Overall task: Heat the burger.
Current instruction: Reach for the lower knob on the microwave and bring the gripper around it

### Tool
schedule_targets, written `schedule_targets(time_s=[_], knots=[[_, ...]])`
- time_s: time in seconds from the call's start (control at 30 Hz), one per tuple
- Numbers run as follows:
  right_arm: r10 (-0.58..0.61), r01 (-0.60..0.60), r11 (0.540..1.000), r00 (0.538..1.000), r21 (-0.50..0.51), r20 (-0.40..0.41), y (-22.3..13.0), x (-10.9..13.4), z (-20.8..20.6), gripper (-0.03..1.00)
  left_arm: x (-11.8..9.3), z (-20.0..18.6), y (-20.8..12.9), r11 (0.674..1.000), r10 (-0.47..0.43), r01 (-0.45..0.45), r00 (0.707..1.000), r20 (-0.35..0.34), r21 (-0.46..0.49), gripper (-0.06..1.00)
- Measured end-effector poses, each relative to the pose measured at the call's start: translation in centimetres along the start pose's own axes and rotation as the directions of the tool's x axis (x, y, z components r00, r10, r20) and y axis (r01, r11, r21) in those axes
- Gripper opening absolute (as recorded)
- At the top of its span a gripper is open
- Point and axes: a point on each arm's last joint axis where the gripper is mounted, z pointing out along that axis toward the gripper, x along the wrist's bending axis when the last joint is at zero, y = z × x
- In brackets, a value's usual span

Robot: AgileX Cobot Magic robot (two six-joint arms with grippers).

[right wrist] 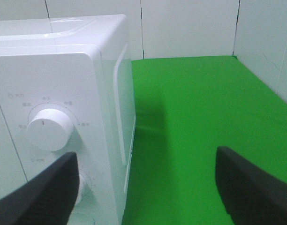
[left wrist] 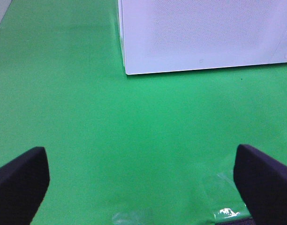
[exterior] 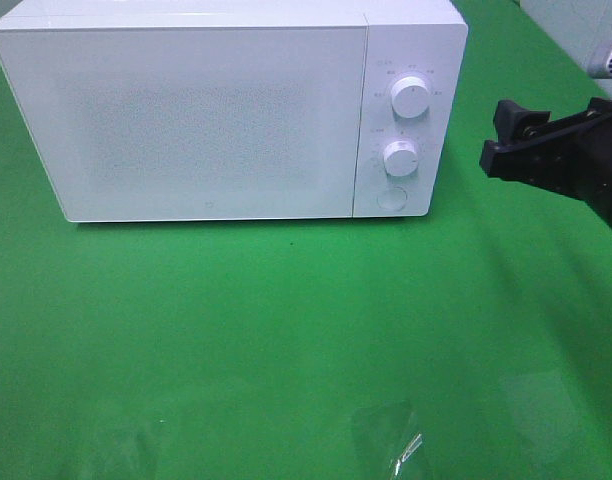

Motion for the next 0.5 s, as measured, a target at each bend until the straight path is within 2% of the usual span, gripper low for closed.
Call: schedule_targets(time_s=[0.2, 0.3, 0.5], knots=[[0.018, -0.018, 1.0, 0.999, -0.001, 0.039, -1.4, 1.6, -0.2, 0.76, 0.0, 0.0, 0.0, 1.0, 0.0, 0.0, 1.0, 0.0, 0.0, 0.99], [0.019, -0.022, 0.999, 0.998, 0.037, 0.063, -2.5, 2.4, -0.5, 0.76, 0.0, 0.0, 0.0, 1.0, 0.0, 0.0, 1.0, 0.0, 0.0, 0.99], [0.017, -0.02, 0.998, 0.998, 0.059, 0.053, -3.3, 3.8, -0.1, 0.76, 0.0, 0.0, 0.0, 1.0, 0.0, 0.0, 1.0, 0.0, 0.0, 0.99]])
